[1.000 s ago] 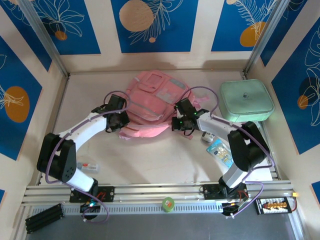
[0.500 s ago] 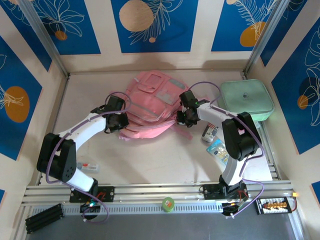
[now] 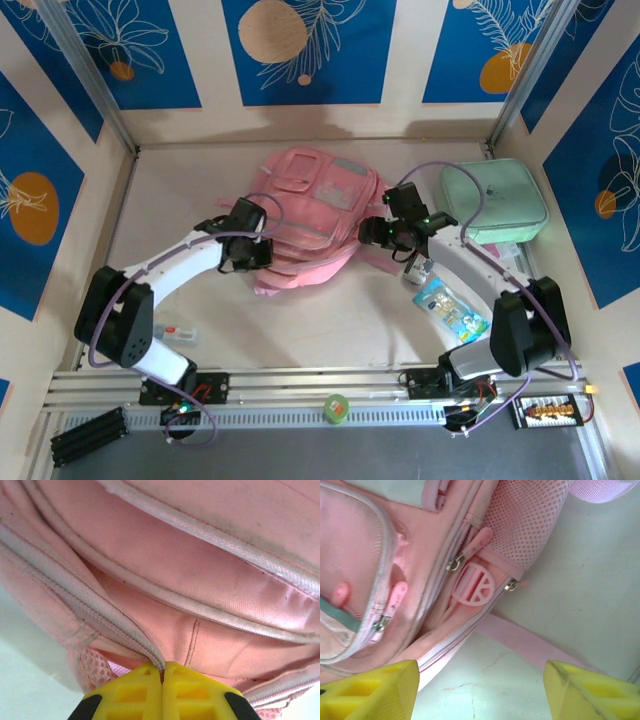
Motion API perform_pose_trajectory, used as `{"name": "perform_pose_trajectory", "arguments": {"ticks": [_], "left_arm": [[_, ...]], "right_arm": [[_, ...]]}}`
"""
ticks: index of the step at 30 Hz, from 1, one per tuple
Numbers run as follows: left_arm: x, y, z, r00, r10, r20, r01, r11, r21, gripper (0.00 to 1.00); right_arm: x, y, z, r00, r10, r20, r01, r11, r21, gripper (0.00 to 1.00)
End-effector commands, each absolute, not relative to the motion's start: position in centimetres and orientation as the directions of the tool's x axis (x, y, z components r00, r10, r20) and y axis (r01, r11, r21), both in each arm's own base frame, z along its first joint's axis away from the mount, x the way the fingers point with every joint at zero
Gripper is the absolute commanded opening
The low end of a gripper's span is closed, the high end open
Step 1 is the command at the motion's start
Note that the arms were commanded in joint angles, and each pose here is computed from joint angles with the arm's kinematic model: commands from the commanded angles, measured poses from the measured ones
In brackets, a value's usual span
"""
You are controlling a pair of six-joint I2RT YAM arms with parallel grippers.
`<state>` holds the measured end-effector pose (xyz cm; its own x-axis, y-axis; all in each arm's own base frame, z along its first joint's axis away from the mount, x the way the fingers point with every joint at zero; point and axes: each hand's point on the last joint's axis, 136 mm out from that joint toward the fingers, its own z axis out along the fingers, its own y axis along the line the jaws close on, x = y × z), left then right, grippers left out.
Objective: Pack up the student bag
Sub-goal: Zip the student bag at the center of the table, then unzip the student bag at the center of the table.
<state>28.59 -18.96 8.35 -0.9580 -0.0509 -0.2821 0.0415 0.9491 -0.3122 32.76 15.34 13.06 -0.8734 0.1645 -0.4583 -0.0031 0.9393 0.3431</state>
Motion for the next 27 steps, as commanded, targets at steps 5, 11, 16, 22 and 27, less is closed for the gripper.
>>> {"name": "perform_pose_trajectory", "arguments": {"ticks": [5, 11, 16, 22, 27], "left_arm": [[25.4, -20.8, 12.0, -0.946, 0.064, -0.317, 0.173, 0.929, -0.328, 0.42], [27.7, -22.4, 16.5, -0.837, 0.316, -0.447, 0.446, 0.866, -0.224, 0.74], [29.9, -27.3, 18.6, -0.574, 0.521, -0.632, 0.757, 0.633, -0.165, 0.89], [31.9, -28.8, 16.8, -0.390, 0.647, -0.655, 0.866, 0.500, -0.021, 0.89], [32.0, -28.6, 14.4, -0.278, 0.790, -0.547, 0.934, 0.355, 0.039, 0.89]], "right_arm": [[31.5, 14.8, 13.5, -0.874, 0.249, -0.418, 0.052, 0.902, 0.428, 0.67], [31.7, 14.1, 13.9, -0.866, 0.290, -0.406, 0.074, 0.880, 0.470, 0.72], [32.3, 14.0, 14.6, -0.848, 0.302, -0.435, 0.054, 0.867, 0.496, 0.90], [33.1, 12.9, 15.6, -0.825, 0.349, -0.445, 0.099, 0.863, 0.495, 1.00], [33.4, 12.2, 15.5, -0.811, 0.417, -0.410, 0.175, 0.842, 0.510, 0.99]]}}
